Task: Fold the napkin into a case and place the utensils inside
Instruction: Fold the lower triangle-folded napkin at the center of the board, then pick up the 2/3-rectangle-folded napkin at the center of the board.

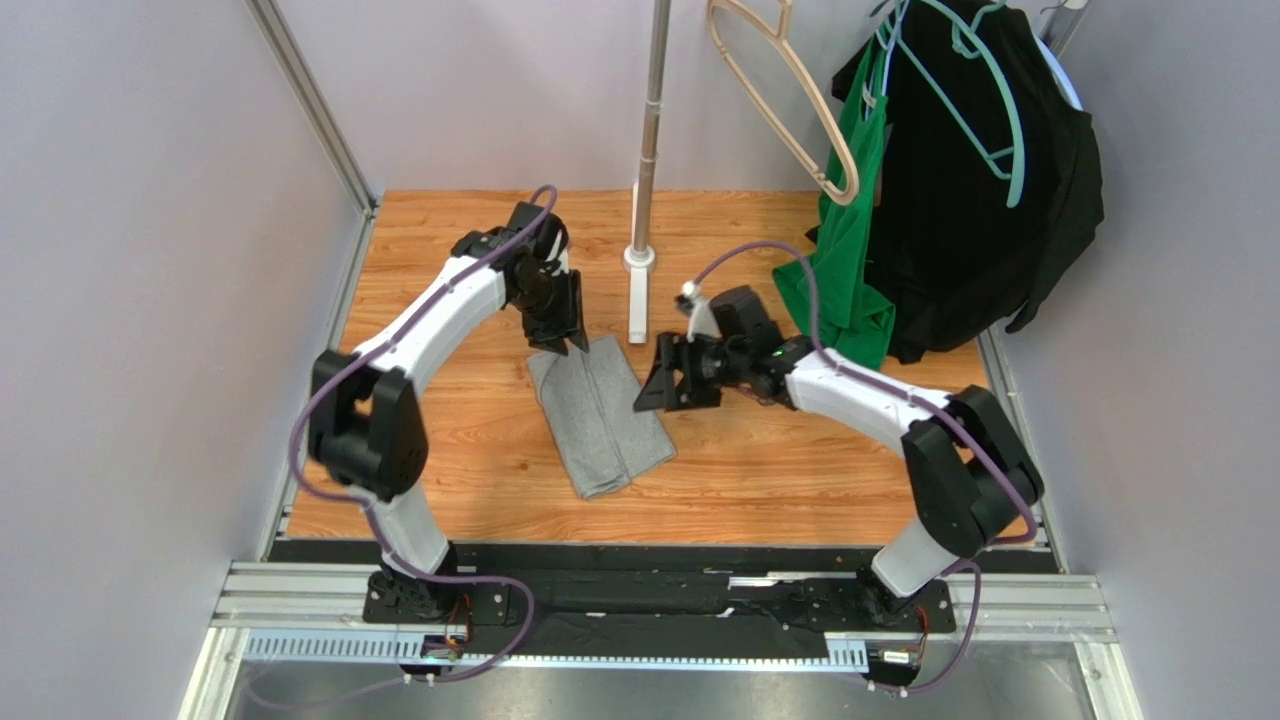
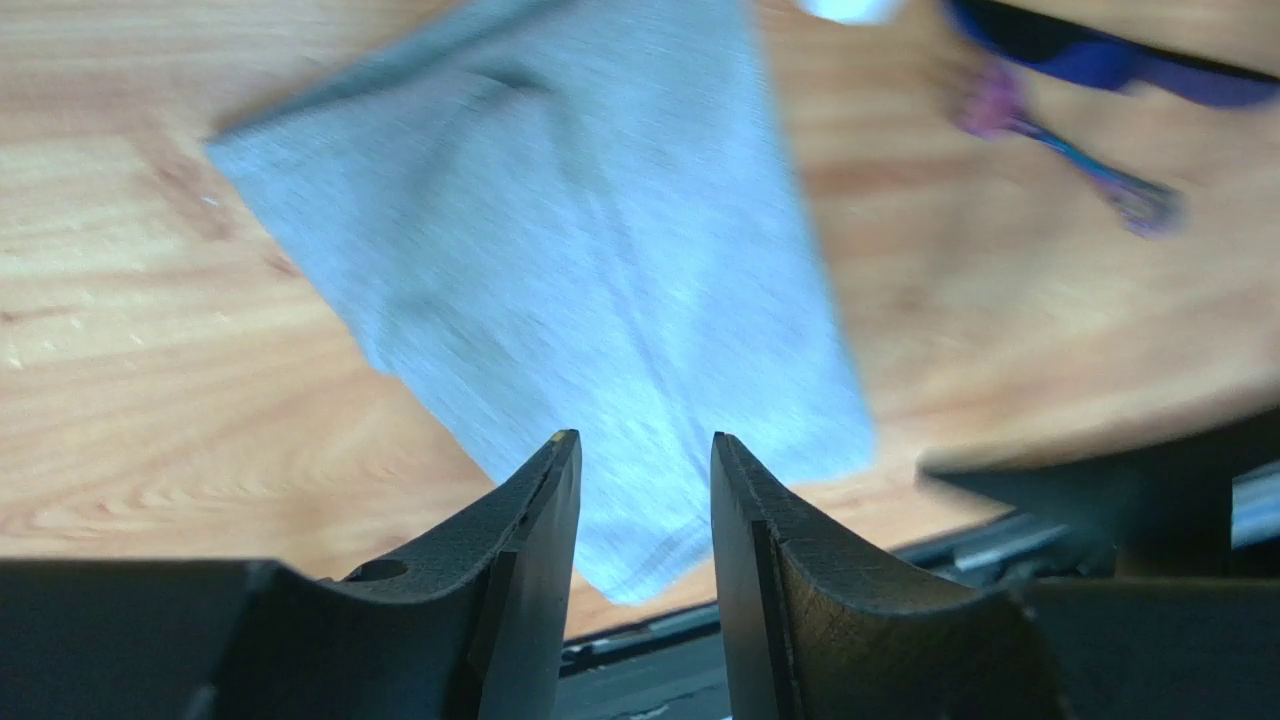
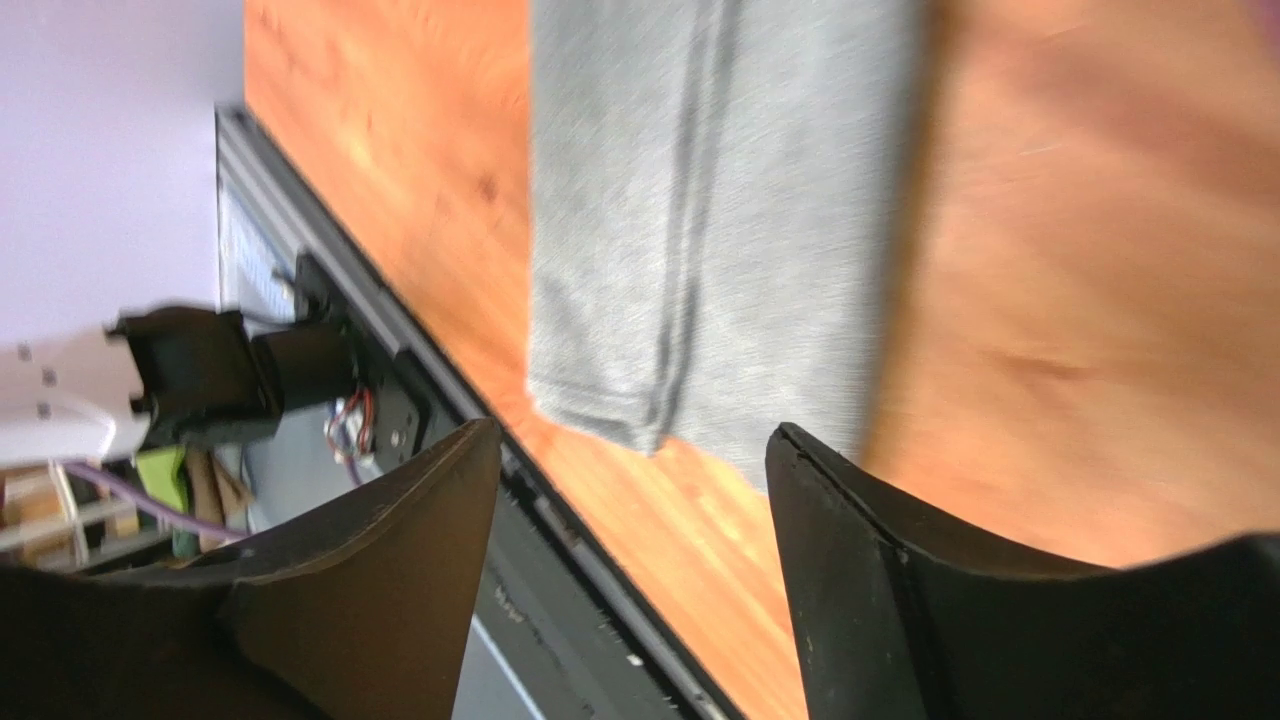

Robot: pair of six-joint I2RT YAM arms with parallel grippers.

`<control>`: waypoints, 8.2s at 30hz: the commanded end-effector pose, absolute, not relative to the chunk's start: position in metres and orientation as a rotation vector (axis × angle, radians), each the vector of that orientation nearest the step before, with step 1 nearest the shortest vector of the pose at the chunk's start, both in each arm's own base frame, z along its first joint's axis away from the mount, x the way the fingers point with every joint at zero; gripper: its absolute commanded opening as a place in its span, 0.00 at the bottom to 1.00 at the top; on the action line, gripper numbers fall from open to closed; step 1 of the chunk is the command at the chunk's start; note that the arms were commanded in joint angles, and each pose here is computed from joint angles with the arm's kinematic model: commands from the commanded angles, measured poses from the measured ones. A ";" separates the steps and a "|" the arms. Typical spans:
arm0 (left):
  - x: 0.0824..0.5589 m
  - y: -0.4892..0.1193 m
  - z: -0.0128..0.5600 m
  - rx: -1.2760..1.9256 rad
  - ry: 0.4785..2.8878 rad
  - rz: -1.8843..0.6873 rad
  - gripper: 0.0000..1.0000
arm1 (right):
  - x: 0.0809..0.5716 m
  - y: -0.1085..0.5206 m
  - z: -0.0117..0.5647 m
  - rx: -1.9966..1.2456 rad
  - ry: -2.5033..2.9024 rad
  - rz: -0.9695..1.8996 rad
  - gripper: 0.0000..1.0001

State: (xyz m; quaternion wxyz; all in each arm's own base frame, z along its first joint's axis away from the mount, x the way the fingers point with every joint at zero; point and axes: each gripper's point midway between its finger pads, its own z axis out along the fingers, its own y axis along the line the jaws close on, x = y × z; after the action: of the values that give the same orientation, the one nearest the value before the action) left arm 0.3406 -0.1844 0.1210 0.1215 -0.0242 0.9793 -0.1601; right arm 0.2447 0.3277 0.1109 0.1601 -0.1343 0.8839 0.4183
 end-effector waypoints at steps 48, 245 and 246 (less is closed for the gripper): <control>0.333 -0.244 0.096 -0.503 2.937 -0.548 0.50 | 0.292 0.369 0.082 -0.498 2.428 1.187 0.00; 0.181 -0.230 0.075 0.364 2.298 -0.388 0.00 | 0.367 0.378 0.058 -0.133 2.654 1.170 0.00; 0.180 -0.234 0.075 0.368 2.304 -0.411 0.00 | 0.369 0.375 0.058 -0.143 2.654 1.135 0.00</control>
State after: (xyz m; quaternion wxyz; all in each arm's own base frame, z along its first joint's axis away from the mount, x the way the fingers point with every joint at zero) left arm 0.1809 -0.2152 0.0672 0.3756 0.1567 0.9065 -0.1120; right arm 0.3514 0.3787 0.0393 0.0724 -0.0214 0.9053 0.4180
